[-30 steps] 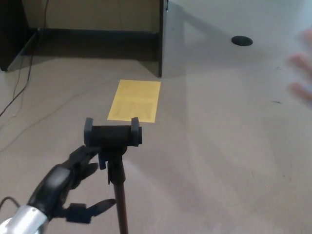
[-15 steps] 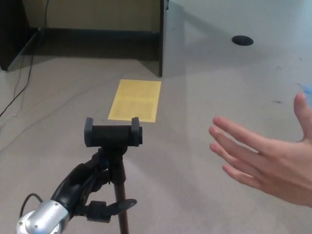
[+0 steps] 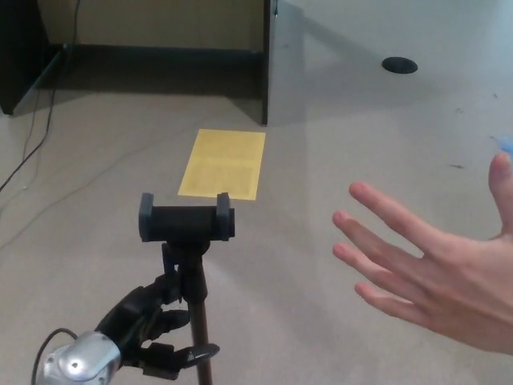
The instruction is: There is a tripod standing in front of the robot and the robot extends its left arm to grab it. It lifts the tripod and passes it to a person.
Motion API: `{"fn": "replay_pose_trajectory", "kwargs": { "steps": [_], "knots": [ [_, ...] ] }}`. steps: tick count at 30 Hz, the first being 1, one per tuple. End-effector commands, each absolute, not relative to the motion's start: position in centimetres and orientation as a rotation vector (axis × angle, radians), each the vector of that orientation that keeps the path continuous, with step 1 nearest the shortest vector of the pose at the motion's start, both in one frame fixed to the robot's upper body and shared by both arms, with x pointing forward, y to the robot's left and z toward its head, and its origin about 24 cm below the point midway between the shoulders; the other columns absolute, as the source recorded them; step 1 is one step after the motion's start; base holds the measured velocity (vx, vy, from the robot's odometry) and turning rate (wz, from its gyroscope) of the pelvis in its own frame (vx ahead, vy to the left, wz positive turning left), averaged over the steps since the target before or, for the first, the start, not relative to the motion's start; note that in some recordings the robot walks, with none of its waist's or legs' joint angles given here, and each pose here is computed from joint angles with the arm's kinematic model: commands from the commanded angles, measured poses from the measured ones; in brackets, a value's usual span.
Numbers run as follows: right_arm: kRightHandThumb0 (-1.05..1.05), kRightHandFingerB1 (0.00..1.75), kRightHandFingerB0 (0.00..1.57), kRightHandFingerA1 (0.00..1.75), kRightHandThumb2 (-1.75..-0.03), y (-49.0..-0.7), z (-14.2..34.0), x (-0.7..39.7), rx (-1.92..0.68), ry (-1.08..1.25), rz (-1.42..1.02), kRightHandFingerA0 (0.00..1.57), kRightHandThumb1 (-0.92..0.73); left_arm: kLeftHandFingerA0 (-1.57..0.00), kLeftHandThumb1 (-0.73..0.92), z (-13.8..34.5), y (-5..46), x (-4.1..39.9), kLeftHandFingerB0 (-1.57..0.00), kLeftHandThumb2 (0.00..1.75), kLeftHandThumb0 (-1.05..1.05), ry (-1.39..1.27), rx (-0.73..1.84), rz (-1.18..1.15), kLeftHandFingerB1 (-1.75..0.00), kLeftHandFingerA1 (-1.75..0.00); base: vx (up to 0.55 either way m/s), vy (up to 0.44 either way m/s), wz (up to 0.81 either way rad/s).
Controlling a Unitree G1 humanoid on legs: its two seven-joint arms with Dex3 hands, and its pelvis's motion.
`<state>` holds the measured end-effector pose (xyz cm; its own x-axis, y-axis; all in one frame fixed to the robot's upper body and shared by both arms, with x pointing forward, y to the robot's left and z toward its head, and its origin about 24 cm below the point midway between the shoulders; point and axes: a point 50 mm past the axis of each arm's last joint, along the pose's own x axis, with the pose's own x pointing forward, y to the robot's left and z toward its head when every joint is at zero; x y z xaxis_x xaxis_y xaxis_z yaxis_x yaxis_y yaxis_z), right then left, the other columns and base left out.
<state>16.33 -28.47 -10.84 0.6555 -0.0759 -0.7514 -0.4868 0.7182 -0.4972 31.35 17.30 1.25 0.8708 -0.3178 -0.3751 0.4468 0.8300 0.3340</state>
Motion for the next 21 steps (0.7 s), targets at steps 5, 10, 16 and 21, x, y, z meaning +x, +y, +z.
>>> {"fn": "replay_pose_trajectory", "kwargs": {
  "steps": [5, 10, 16, 21],
  "knots": [
    [-0.39, 0.35, 0.47, 0.42, -0.61, -28.7, -10.5, 16.9, -0.764, 0.827, 0.267, 0.66, -0.69, -0.04, 0.27, 2.0, 14.2, 31.3, 0.00, 0.85, -0.30, 0.212, 0.507, -0.508, -0.48, -0.48, 0.00, 0.000, 0.00],
    [-0.40, 0.36, 0.47, 0.43, -0.61, -28.6, -10.5, 17.2, -0.759, 0.833, 0.269, 0.68, -0.71, -0.17, 0.40, 2.6, 12.5, 30.8, -0.06, 0.69, -0.59, 0.154, 0.530, -0.555, -0.24, -0.43, 0.00, 0.000, 0.00],
    [-0.41, 0.36, 0.46, 0.43, -0.61, -28.7, -10.1, 17.5, -0.730, 0.803, 0.270, 0.65, -0.69, -0.30, 0.44, 3.2, 11.5, 30.8, -0.07, 0.71, -0.57, 0.120, 0.537, -0.558, -0.29, -0.47, 0.00, 0.000, 0.00],
    [-0.40, 0.35, 0.46, 0.41, -0.61, -28.6, -10.1, 18.0, -0.754, 0.812, 0.263, 0.65, -0.69, -1.00, 0.89, 3.0, 11.5, 30.7, -0.55, 0.65, -0.02, 0.064, 0.524, -0.494, -0.44, -0.80, 0.00, 0.000, 0.00]
  ]
}}
